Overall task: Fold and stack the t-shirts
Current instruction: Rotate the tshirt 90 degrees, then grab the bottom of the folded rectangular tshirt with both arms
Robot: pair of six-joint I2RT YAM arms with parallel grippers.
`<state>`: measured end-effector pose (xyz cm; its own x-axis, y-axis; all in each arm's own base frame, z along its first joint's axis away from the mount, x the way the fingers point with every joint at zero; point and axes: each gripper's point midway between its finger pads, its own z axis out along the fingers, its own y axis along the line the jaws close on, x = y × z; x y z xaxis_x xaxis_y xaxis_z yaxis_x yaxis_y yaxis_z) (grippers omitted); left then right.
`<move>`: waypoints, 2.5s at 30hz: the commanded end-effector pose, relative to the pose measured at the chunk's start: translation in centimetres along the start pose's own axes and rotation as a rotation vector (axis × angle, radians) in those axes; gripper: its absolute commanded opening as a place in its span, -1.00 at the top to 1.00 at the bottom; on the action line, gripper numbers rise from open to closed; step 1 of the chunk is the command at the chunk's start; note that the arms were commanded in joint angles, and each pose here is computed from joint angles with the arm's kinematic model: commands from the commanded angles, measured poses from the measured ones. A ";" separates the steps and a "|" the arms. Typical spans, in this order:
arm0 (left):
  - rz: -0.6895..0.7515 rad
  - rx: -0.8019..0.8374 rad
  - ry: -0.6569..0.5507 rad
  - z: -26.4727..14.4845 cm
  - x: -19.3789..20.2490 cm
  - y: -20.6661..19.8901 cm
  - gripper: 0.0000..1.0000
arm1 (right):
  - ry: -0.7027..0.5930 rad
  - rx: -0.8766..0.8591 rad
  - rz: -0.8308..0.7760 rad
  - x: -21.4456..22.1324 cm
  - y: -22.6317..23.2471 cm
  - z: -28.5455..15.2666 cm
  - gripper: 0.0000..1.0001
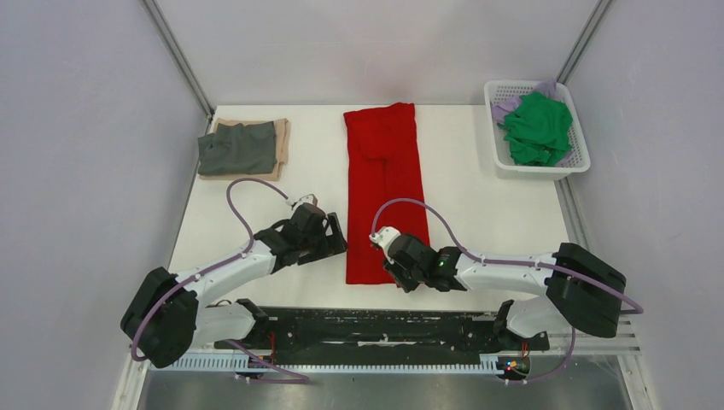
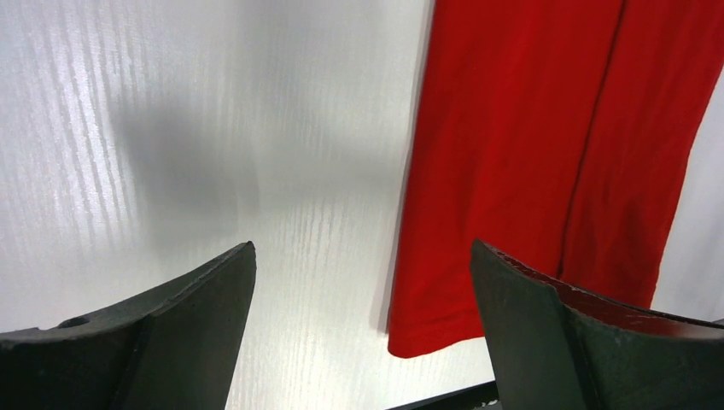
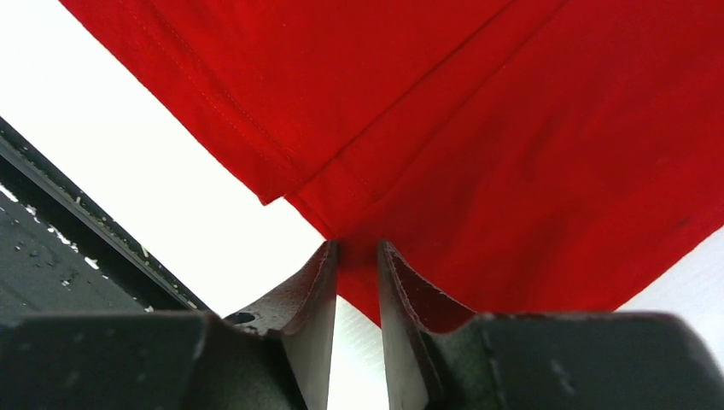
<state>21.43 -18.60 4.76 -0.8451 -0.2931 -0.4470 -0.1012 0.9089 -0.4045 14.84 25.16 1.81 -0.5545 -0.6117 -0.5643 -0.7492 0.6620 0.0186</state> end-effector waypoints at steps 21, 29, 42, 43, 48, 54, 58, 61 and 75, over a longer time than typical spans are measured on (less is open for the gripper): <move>0.041 -0.007 -0.039 -0.8 -1.4 -0.5 -0.99 | -0.266 -0.025 0.126 -5.4 0.5 -2.7 1.00; 0.041 0.010 -0.017 -0.9 -0.9 -0.7 -0.99 | -0.254 -0.078 0.138 -5.2 1.7 -1.4 1.00; 0.039 0.059 0.077 -1.3 1.5 -1.3 -0.99 | -0.250 -0.071 0.099 -6.6 1.7 -2.0 -0.96; 0.040 0.065 0.079 -1.3 1.7 -1.5 -0.99 | -0.269 -0.062 0.105 -7.0 1.5 -2.5 -0.96; 0.042 0.098 0.130 -1.7 3.5 -2.1 -0.99 | -0.388 0.049 0.186 -7.7 -1.2 -5.5 -0.96; 0.039 0.104 0.180 -1.9 5.8 -2.1 -0.89 | -0.414 0.211 0.339 -4.0 -6.2 -6.6 -0.96; 0.018 0.095 0.200 -1.4 6.9 -1.2 -0.56 | -0.389 0.181 0.424 -1.9 -7.4 -6.0 -0.96; -0.007 0.118 0.205 -0.8 7.3 -1.5 -0.38 | -0.347 0.183 0.477 -0.3 -8.0 -5.2 -0.93; -0.043 0.176 0.281 0.2 9.0 -2.4 0.27 | -0.213 0.127 0.522 3.2 -6.6 -3.1 -0.29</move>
<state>14.60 -23.21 2.10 -0.9507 -0.2033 -0.2343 -0.0432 0.8347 -0.5490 17.17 17.19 2.67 -0.7334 -0.1241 -0.6683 -0.3491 0.9124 0.2136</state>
